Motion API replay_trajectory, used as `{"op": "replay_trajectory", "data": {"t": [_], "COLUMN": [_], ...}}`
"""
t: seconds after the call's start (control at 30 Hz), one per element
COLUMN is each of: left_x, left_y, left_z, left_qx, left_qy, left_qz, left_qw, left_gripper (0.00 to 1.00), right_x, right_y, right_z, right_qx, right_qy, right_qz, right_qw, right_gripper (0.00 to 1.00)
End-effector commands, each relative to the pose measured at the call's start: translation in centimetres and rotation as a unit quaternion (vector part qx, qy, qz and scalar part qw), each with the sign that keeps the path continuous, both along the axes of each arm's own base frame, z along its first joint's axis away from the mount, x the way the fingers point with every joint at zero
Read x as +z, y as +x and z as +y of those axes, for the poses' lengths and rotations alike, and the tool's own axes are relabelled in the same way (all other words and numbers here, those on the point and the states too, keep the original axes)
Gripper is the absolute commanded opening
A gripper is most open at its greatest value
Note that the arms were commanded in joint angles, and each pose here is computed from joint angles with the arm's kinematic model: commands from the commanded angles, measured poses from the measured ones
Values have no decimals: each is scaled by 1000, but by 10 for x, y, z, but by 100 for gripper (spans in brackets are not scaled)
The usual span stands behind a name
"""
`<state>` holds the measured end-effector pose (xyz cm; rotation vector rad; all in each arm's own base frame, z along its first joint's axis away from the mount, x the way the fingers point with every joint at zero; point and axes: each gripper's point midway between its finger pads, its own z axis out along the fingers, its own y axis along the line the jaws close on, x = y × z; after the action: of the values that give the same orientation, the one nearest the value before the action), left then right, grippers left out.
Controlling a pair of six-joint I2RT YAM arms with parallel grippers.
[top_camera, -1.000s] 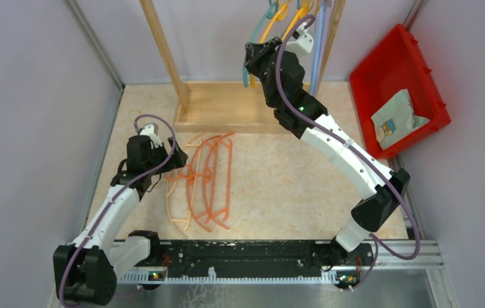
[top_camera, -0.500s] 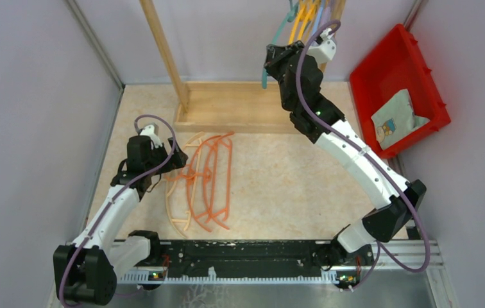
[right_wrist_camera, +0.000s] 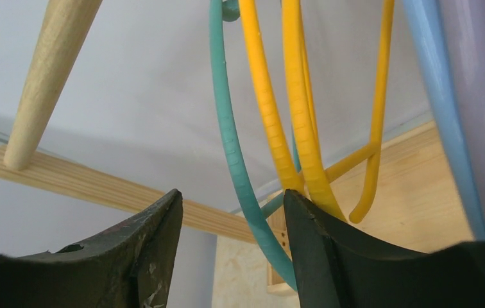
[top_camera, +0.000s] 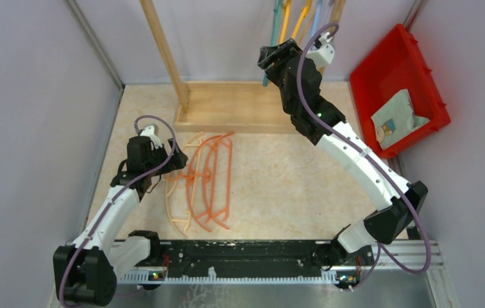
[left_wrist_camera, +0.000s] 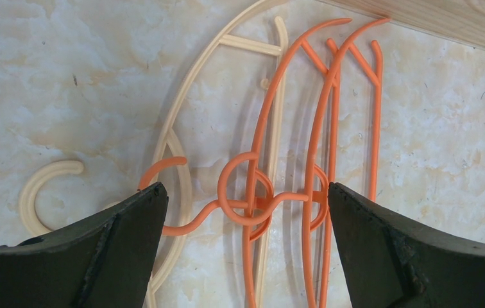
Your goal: Organize the hangers
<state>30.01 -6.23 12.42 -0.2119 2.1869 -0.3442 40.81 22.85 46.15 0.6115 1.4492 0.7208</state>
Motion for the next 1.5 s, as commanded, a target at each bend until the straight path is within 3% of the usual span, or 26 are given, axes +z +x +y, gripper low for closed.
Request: {"op": "replay_trajectory", "data": {"t": [0.0,0.17,0.37,0.53,0.7,0.9,1.1,1.27,1.47], "left_x": [1,-2,-5,-8,-10,0,2,7,5], "left_y": [0,1,3,3,8,20,25,26,24], "left_z": [1,3,4,5,6,13,41,60,66], "left_qx": [1,5,8,9,13,36,80,107,117], "left_qy": [-1,3,6,8,9,0,-49,-49,-68], "left_qz": [-5,-2,1,6,12,15,36,37,48], "left_qw": [1000,1000,1000,1000,1000,999,995,992,990], "left_gripper": [100,100,100,100,100,100,100,100,100], "right_x": [35,59,75,58,28,-46,-119,-198,-293], "right_y": [-21,-50,-98,-125,-137,-165,-195,-206,-224], "right_z": [-9,-4,-3,-3,17,94,141,170,204], "right_qx": [26,75,71,72,130,291,407,474,534], "right_qy": [16,-12,-108,-190,-254,-360,-359,-392,-380], "right_qz": [-34,-92,-123,-113,-89,-31,23,90,170], "right_qw": [999,993,984,973,954,886,839,783,736], "right_gripper": [62,66,68,69,69,67,64,63,53]}}
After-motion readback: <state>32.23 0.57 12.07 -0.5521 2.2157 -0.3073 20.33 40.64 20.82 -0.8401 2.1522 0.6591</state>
